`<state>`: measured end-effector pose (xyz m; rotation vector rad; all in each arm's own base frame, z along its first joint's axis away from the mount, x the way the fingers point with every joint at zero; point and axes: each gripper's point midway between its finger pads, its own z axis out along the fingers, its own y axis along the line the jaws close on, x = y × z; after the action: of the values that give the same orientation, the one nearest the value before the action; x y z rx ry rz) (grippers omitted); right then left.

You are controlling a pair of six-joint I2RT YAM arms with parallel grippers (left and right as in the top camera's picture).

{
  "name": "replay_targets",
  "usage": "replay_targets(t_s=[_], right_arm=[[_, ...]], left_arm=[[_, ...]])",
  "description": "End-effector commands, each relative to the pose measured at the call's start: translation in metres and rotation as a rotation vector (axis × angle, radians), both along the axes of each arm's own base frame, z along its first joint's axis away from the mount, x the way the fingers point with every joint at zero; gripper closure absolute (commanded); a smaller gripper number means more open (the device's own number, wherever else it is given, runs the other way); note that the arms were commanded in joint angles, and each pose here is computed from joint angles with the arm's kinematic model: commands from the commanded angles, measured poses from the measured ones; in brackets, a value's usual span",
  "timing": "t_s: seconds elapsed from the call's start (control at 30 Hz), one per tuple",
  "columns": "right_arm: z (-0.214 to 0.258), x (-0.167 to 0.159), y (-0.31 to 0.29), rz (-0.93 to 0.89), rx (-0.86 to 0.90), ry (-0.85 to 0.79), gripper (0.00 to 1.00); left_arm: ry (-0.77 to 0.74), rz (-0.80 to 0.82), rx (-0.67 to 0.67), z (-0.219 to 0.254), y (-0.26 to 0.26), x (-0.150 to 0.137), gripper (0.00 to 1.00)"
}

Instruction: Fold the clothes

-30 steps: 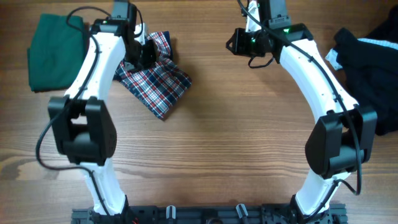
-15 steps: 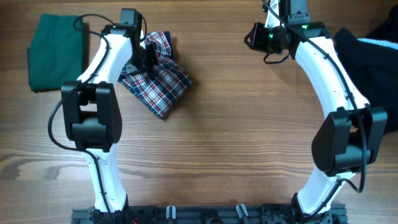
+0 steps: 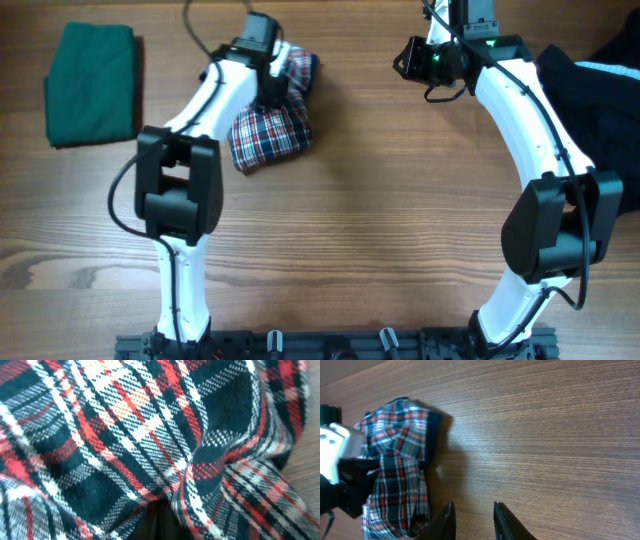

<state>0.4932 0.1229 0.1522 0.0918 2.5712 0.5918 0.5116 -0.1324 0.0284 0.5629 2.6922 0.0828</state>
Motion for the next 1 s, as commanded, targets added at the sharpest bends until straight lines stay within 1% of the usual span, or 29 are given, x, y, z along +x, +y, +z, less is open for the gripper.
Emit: replay_targets(t_s=[0.0,0.1,0.17,0.27,0.43,0.53,0.63,0.7,0.73,0.77,0.8,0.83,0.9,0.93,0.97], right_arm=[[0.003,0.004,-0.006,-0.001,-0.026,-0.021,0.75],[0.003,0.004,-0.006,-0.002,-0.026,-0.023,0.75],[0.003,0.005,-0.009,-0.009,-0.028,-0.025,0.74],[0.004,0.007,-0.016,-0.023,-0.028,-0.026,0.74],[0.004,0.01,-0.032,-0.058,-0.026,-0.024,0.74],[0.004,0.012,-0.042,-0.075,-0.021,-0.024,0.74],[0.004,0.013,-0.049,-0.09,-0.021,-0.023,0.74],[0.004,0.013,-0.052,-0.095,-0.021,-0.024,0.74],[0.004,0.013,-0.053,-0.097,-0.021,-0.023,0.74],[0.004,0.013,-0.053,-0.097,-0.021,-0.023,0.73],[0.004,0.013,-0.053,-0.097,-0.021,-0.023,0.69],[0.004,0.013,-0.053,-0.097,-0.021,-0.023,0.68],[0.004,0.014,-0.053,-0.097,-0.021,-0.025,0.66],[0.004,0.014,-0.053,-0.098,-0.021,-0.024,0.64],[0.004,0.013,-0.053,-0.098,-0.021,-0.023,0.62]], left_arm=[[0.064,-0.278,0.122,-0.04,-0.031,-0.02,0.96],[0.043,-0.345,0.162,-0.038,-0.039,-0.019,0.96],[0.019,-0.358,0.191,-0.036,-0.042,-0.015,0.96],[-0.045,-0.345,0.229,-0.026,-0.043,-0.003,0.96],[-0.192,-0.332,0.265,-0.001,-0.043,0.026,0.96],[-0.257,-0.288,0.25,0.019,-0.044,0.036,0.96],[-0.318,-0.162,0.164,0.053,-0.044,0.039,0.96],[-0.355,-0.059,0.089,0.079,-0.043,0.038,0.9],[-0.37,0.011,0.039,0.096,-0.041,0.034,0.84],[-0.372,0.061,-0.003,0.108,-0.041,0.03,0.7],[-0.363,0.099,-0.051,0.118,-0.042,0.023,0.63],[-0.338,0.12,-0.106,0.127,-0.045,0.014,0.6],[-0.274,0.141,-0.199,0.137,-0.053,-0.005,0.6],[-0.23,0.18,-0.247,0.141,-0.055,-0.017,0.6],[-0.166,0.268,-0.31,0.142,-0.055,-0.031,0.6]])
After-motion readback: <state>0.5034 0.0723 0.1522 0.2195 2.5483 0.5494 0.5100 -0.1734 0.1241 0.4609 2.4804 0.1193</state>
